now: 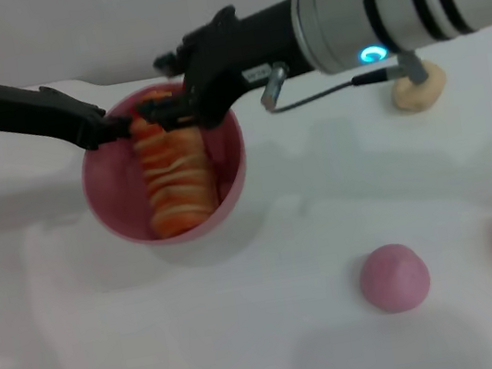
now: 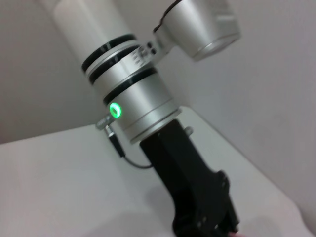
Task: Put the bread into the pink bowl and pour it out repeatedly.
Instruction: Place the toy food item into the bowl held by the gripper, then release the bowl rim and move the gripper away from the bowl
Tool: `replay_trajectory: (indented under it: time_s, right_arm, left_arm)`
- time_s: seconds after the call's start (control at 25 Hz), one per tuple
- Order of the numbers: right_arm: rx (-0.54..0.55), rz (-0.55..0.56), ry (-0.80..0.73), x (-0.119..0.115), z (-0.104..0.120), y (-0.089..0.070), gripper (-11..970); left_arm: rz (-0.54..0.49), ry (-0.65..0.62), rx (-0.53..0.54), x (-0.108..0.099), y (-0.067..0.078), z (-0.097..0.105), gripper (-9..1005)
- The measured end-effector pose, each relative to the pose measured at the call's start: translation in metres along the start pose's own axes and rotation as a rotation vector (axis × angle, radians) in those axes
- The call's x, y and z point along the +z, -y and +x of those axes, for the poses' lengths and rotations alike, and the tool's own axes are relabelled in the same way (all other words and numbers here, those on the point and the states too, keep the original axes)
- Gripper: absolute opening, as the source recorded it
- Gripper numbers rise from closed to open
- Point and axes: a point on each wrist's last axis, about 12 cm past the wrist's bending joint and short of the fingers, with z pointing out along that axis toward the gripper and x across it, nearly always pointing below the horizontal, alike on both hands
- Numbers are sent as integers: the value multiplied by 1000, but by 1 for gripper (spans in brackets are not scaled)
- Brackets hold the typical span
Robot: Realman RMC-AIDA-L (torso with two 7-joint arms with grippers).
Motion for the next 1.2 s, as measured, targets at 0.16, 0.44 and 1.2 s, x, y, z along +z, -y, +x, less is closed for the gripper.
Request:
replay_trajectory:
  time_s: [0.16,0.44,1.2]
  right_arm:
    - [-37,53,82,-21,-11,2,504]
    - [-80,308,391,-86,-11,18,633]
    - [-178,640,830,-104,156,58,652]
  left_arm:
    - [2,-1,-1,0,0,0,44]
    - [5,-7,-2,2,1,1,44]
    - [5,-70,-50,20,9,11,44]
